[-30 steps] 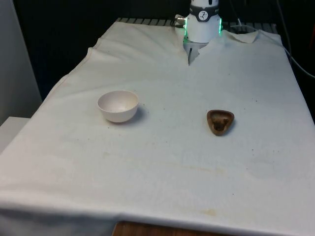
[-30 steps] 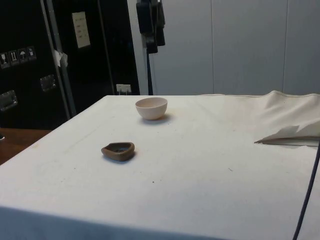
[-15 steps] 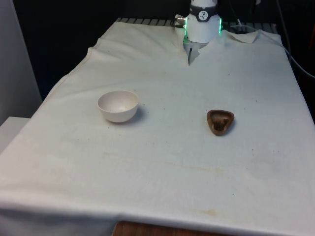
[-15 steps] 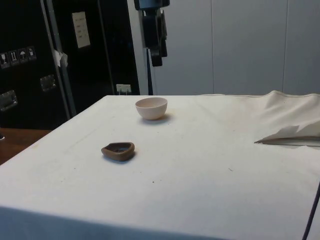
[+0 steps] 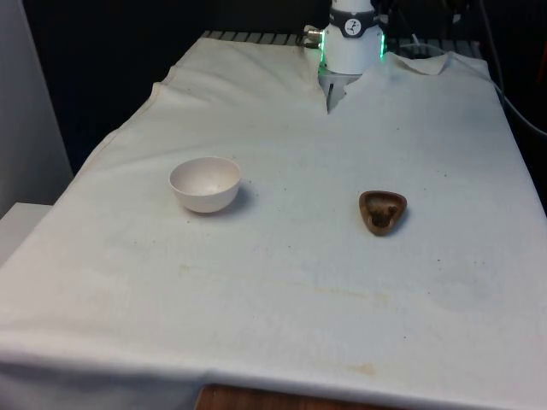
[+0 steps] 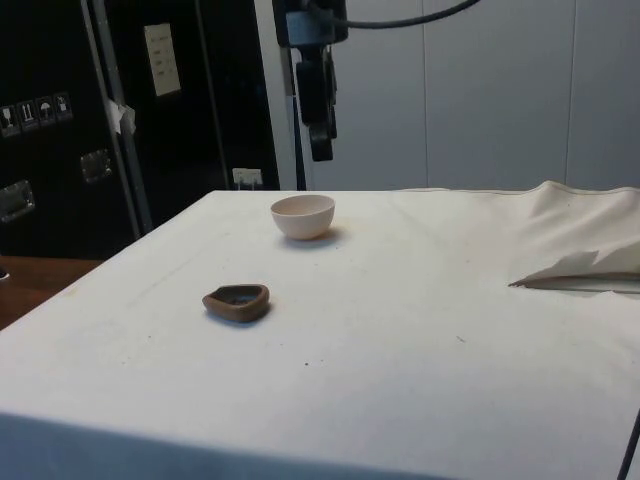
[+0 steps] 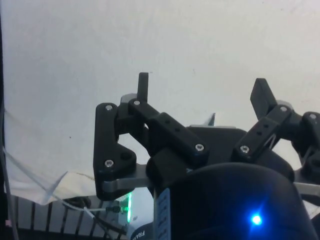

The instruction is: Pour the coffee beans from the cup into the bowl.

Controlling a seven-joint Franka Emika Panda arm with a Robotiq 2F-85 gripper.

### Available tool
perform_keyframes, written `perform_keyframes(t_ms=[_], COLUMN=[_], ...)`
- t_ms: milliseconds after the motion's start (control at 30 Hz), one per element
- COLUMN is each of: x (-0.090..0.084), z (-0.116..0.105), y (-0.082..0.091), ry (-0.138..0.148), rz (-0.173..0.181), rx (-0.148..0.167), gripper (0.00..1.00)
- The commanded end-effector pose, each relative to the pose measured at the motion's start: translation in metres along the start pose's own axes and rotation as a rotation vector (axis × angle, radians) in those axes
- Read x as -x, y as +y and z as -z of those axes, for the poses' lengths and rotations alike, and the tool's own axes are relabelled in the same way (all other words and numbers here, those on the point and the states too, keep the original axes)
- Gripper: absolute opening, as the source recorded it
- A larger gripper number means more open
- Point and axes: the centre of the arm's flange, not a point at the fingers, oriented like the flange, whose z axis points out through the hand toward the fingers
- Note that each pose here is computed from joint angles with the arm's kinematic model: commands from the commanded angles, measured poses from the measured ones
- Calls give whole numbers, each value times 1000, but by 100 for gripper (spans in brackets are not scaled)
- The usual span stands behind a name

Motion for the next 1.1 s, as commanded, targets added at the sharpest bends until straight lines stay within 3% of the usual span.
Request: perform_keyframes(t_ms=[0,67,100,267,300,367,567,600,900,933,1067], x=[1,1,1,0,1,-1,-6,-5,-11,-10,-14], z=[-3,-3,-6,-13,-12,-17,-24,-24,-37,-35,-41], y=[-3,-1,-4,-7,-6,-7,-7,-6,-7,-6,-5], ry=[12,4,17,29,19,36,50,42,62,54,66], rz=[10,8,19,50,43,69,112,106,182,171,207], rx=[3,0,4,4,0,2,-2,-6,-9,-11,-11], gripper=[100,100,100,100,100,100,100,100,100,100,100])
